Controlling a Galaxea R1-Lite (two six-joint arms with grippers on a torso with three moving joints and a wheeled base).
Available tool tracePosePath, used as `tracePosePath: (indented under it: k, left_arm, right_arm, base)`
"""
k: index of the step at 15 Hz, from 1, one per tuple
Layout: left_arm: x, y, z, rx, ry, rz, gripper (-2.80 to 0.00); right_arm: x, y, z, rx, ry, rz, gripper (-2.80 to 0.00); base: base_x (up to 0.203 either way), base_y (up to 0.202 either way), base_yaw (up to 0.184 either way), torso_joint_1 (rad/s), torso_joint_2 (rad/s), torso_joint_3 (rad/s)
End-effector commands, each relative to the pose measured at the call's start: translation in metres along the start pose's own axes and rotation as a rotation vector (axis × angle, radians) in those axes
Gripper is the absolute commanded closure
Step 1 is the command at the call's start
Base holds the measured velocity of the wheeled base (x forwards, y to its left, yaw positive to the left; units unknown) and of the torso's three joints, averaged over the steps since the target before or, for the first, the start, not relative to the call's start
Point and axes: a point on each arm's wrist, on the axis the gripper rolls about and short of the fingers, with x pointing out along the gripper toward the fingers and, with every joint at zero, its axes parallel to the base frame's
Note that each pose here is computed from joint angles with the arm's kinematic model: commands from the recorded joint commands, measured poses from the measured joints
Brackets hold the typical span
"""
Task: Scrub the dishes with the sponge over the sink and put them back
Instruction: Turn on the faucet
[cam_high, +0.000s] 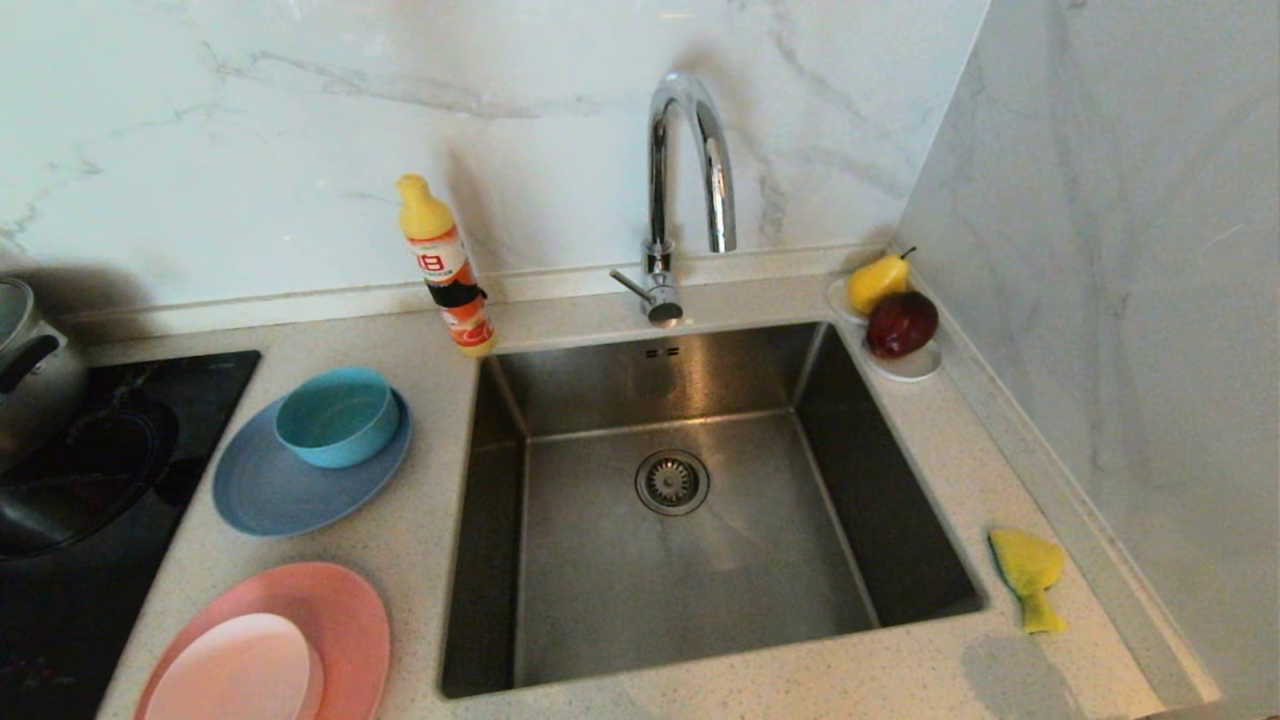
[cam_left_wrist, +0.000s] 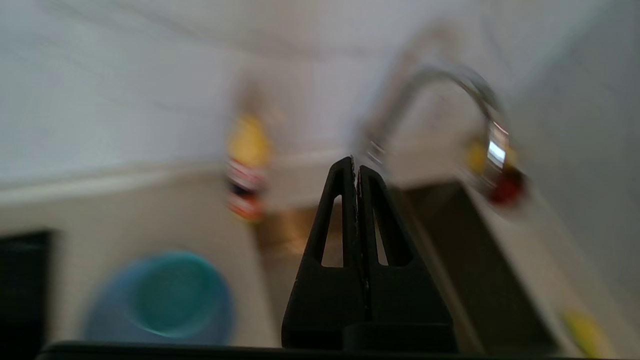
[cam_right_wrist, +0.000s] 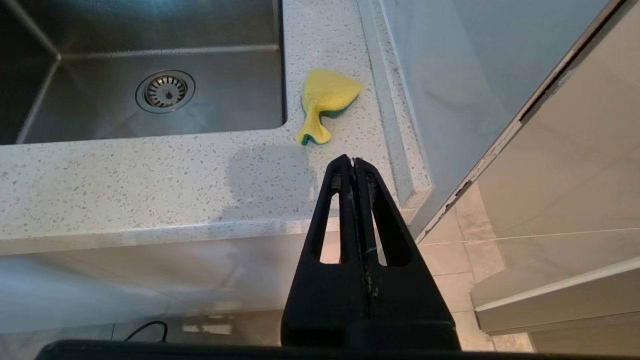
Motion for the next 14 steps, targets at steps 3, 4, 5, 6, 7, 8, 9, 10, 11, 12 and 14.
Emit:
tracePosePath:
  k: [3, 4, 5, 6, 7, 8, 9, 10, 11, 12, 14]
  left_arm:
    - [0.025, -0.011, -0.02, -0.084, 0.172, -0.155, 0.0]
    - [0.028, -0.015, -0.023, -0.085, 0.199, -0.177, 0.0]
    - [0.034, -0.024, -0.028, -0.085, 0.241, -0.223, 0.0]
    - [0.046, -0.031, -0.037, -0.084, 0.287, -0.249, 0.0]
    - [0.057, -0.035, -0.045, -0.087, 0.322, -0.254, 0.0]
    - [0.07, -0.039, -0.051, -0.098, 0.344, -0.259, 0.0]
    - [0.083, -0.043, -0.056, -0.112, 0.349, -0.263, 0.0]
    - [0.099, -0.048, -0.065, -0.118, 0.359, -0.262, 0.0]
    - [0.114, -0.052, -0.074, -0.117, 0.365, -0.248, 0.0]
    - [0.129, -0.055, -0.082, -0.115, 0.362, -0.225, 0.0]
    - [0.159, -0.06, -0.101, -0.12, 0.352, -0.189, 0.0]
  right_arm:
    - [0.0, 0.0, 0.0, 0.0, 0.0, 0.0, 0.0]
    - [0.0, 0.0, 0.0, 0.0, 0.0, 0.0, 0.0]
    - [0.0, 0.0, 0.0, 0.0, 0.0, 0.0, 0.0]
    - [0.0, 0.0, 0.0, 0.0, 0.0, 0.0, 0.0]
    - [0.0, 0.0, 0.0, 0.0, 0.0, 0.0, 0.0]
    - [0.0, 0.0, 0.0, 0.0, 0.0, 0.0, 0.0]
    - [0.0, 0.0, 0.0, 0.0, 0.0, 0.0, 0.0]
    - [0.0, 0.0, 0.0, 0.0, 0.0, 0.0, 0.0]
    - [0.0, 0.0, 0.0, 0.0, 0.0, 0.0, 0.0]
    - [0.0, 0.0, 0.0, 0.0, 0.0, 0.0, 0.0]
    - [0.0, 0.0, 0.0, 0.0, 0.0, 0.0, 0.0]
  base:
    - [0.0, 0.0, 0.0, 0.0, 0.0, 0.0]
    - [0.0, 0.0, 0.0, 0.0, 0.0, 0.0]
    - [0.0, 0.0, 0.0, 0.0, 0.0, 0.0]
    - [0.0, 0.0, 0.0, 0.0, 0.0, 0.0]
    - [0.0, 0.0, 0.0, 0.0, 0.0, 0.0]
    - [0.0, 0.0, 0.0, 0.0, 0.0, 0.0]
    - [0.0, 0.0, 0.0, 0.0, 0.0, 0.0]
    - [0.0, 0.0, 0.0, 0.0, 0.0, 0.0]
    - [0.0, 0.0, 0.0, 0.0, 0.0, 0.0]
    - [0.0, 0.0, 0.0, 0.0, 0.0, 0.0]
    - [0.0, 0.0, 0.0, 0.0, 0.0, 0.0]
